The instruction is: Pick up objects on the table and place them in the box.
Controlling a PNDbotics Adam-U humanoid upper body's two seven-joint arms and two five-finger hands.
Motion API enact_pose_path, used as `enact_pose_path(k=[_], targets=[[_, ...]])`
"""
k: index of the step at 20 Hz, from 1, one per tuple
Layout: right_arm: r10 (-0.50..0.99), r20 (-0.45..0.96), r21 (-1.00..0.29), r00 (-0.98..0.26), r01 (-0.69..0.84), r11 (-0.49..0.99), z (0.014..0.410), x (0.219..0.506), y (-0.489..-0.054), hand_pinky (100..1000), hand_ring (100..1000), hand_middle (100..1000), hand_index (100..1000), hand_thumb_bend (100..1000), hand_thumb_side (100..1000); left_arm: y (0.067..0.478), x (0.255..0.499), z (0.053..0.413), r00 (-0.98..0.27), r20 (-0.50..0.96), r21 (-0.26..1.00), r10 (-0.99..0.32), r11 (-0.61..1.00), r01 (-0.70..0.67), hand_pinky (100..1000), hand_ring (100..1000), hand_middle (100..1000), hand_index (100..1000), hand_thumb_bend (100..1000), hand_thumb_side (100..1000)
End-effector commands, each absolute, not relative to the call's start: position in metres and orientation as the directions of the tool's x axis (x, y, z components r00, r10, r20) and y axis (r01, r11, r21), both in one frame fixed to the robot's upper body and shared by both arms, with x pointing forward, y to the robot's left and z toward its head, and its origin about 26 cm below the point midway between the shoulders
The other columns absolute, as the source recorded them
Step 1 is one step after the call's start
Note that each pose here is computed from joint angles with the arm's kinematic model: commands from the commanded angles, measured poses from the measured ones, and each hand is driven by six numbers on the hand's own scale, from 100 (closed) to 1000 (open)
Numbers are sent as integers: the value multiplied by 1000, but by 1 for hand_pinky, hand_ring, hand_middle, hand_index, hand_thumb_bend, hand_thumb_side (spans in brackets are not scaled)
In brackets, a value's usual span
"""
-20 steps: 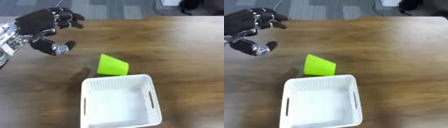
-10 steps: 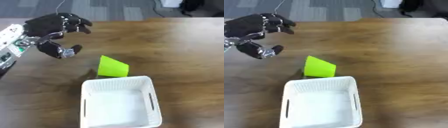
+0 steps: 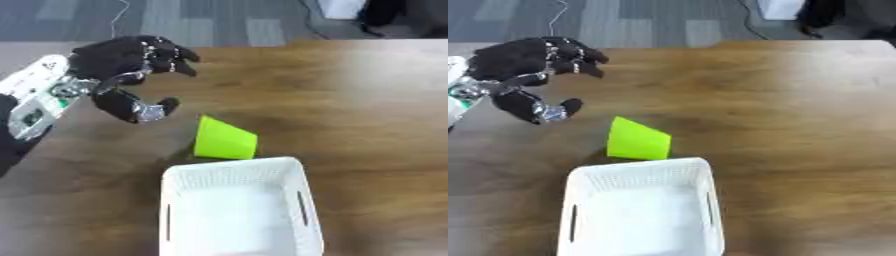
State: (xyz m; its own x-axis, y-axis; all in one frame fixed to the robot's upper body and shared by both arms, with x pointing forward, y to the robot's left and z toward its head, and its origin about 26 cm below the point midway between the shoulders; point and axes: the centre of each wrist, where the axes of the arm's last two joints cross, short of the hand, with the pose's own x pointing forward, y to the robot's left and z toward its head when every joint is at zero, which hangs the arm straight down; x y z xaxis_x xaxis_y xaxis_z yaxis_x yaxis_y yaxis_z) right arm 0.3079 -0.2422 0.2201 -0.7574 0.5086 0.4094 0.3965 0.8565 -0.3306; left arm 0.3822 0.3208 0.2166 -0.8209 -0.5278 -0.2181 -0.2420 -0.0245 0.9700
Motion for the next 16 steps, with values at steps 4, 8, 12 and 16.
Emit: enact_pose_path(k=[4, 8, 12, 16], targets=[[499, 385, -329, -777, 389, 860, 229, 307, -241, 239, 416, 555, 550, 100, 1000, 305, 396, 207, -823, -200, 976, -531, -31, -217, 831, 773, 878, 888, 1000, 1000], [496, 383, -333, -779, 384, 861, 229, 307, -240, 238, 416, 555, 550, 100, 1000, 297, 401, 195, -830, -193, 979, -522, -53, -195, 840, 778, 876, 884, 1000, 1000], [494, 383, -340, -780, 378, 861, 229, 307, -239, 238, 416, 556, 550, 100, 1000, 294, 408, 184, -834, -209, 978, -510, -100, -184, 850, 784, 875, 884, 1000, 1000], [490, 379, -342, -785, 373, 863, 230, 307, -239, 239, 417, 556, 550, 100, 1000, 292, 413, 173, -846, -220, 975, -485, -138, -175, 860, 788, 874, 883, 1000, 1000]])
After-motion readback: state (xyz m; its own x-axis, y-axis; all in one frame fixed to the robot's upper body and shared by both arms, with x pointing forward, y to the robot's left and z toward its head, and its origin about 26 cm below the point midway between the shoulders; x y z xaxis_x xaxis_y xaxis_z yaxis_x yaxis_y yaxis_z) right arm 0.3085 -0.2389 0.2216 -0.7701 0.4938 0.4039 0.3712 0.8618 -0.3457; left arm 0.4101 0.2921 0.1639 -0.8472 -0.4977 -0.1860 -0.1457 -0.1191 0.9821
